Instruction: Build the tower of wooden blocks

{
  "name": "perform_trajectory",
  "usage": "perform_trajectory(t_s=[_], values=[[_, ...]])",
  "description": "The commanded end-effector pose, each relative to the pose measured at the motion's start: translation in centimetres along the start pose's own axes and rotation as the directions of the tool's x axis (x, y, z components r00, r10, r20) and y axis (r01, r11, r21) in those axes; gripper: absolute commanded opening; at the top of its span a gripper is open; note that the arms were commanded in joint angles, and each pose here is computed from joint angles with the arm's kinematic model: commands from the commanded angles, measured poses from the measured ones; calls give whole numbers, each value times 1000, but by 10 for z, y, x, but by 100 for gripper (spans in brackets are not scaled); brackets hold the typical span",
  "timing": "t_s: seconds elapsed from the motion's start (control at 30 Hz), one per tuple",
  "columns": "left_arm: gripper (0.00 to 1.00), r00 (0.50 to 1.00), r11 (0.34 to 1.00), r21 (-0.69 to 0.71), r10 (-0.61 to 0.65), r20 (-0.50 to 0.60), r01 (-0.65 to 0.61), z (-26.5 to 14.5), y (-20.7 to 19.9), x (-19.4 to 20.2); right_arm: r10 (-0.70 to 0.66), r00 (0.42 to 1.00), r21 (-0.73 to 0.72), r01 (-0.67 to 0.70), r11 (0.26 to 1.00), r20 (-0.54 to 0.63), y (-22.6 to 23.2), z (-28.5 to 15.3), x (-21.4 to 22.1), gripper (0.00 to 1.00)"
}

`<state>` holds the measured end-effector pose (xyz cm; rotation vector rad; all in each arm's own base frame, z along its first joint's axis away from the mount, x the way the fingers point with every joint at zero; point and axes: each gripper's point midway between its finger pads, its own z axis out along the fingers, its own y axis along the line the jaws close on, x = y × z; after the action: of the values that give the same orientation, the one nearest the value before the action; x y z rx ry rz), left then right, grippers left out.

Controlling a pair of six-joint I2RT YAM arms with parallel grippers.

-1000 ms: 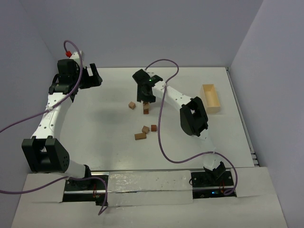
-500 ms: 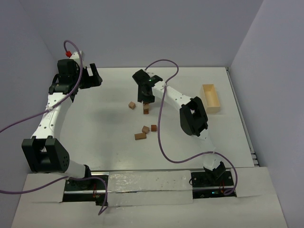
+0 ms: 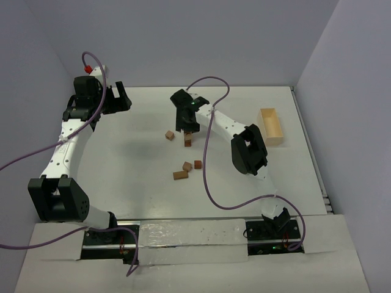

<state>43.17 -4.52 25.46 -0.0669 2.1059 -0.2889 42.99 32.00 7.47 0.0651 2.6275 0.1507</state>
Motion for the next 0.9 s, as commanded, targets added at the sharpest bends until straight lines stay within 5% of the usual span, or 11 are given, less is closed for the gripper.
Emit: perform_trajectory(t_s=[0.0, 0.33, 0.5, 0.53, 0.87], values=[[99, 997, 1000, 24, 11, 74, -13, -3, -4, -23, 8, 1000, -12, -8, 1000, 25, 1, -7, -11, 63], [99, 997, 999, 31, 12, 75, -14, -3, -5, -23, -3, 999, -47, 4, 999, 32, 2, -25, -13, 74], [99, 997, 999, 34, 12, 77, -15, -4, -6, -24, -18, 999, -78, 21, 997, 34, 3, -36, -13, 90], [99, 997, 999, 35, 12, 75, -15, -4, -6, -23, -21, 999, -93, 25, 995, 38, 5, -40, -14, 99], [99, 998, 993, 107, 32, 60, -38, -10, -18, -23, -133, 990, -242, 142, 960, 53, 13, -87, -6, 100]])
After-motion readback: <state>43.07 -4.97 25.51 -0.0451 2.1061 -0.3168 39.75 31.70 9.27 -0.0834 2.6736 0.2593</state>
